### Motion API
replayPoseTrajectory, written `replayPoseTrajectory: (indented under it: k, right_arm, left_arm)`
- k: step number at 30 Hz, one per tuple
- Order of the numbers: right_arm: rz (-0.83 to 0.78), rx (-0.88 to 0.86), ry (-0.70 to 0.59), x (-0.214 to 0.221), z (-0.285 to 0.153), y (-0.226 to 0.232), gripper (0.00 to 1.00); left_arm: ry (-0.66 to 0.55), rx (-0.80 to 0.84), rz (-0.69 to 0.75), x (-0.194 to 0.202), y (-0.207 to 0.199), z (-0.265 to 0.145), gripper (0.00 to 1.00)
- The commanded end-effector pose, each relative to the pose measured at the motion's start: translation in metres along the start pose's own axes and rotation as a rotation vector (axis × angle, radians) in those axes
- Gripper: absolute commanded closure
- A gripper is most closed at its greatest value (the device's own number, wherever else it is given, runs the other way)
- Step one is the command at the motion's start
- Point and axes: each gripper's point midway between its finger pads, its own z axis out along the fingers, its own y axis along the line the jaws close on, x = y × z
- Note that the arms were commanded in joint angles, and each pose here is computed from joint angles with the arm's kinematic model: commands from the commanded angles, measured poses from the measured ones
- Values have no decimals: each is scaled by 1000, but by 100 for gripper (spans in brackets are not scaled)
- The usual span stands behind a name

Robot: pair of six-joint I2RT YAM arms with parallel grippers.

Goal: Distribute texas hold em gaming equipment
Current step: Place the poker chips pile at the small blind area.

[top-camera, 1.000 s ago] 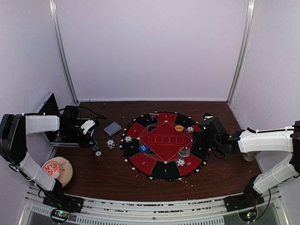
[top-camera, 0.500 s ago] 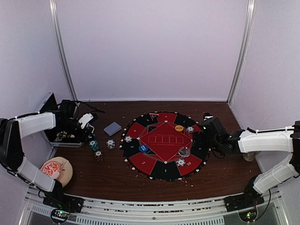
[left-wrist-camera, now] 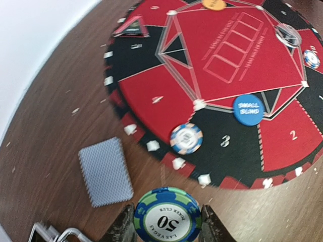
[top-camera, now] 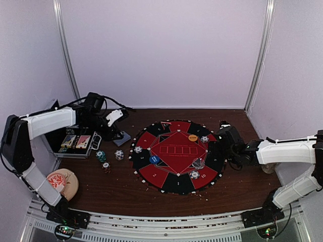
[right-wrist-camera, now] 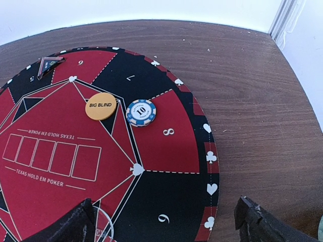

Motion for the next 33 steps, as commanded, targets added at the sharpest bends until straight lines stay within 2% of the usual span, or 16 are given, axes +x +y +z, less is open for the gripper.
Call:
replayPoseTrajectory:
  k: [1, 14, 22, 33]
  right_arm:
    - [14, 15, -44, -14, -5, 0, 2]
    - [10, 16, -45, -14, -5, 0, 2]
    - [9, 14, -42, -14, -5, 0, 2]
    - [9, 8, -44, -15, -5, 1, 2]
  left_arm:
    - [4, 32, 34, -24, -15, 29, 76]
    - [52, 110, 108, -37, -51, 99, 76]
    - [74, 135, 127, -40, -63, 127, 75]
    - [121, 108, 128, -29, -58, 148, 75]
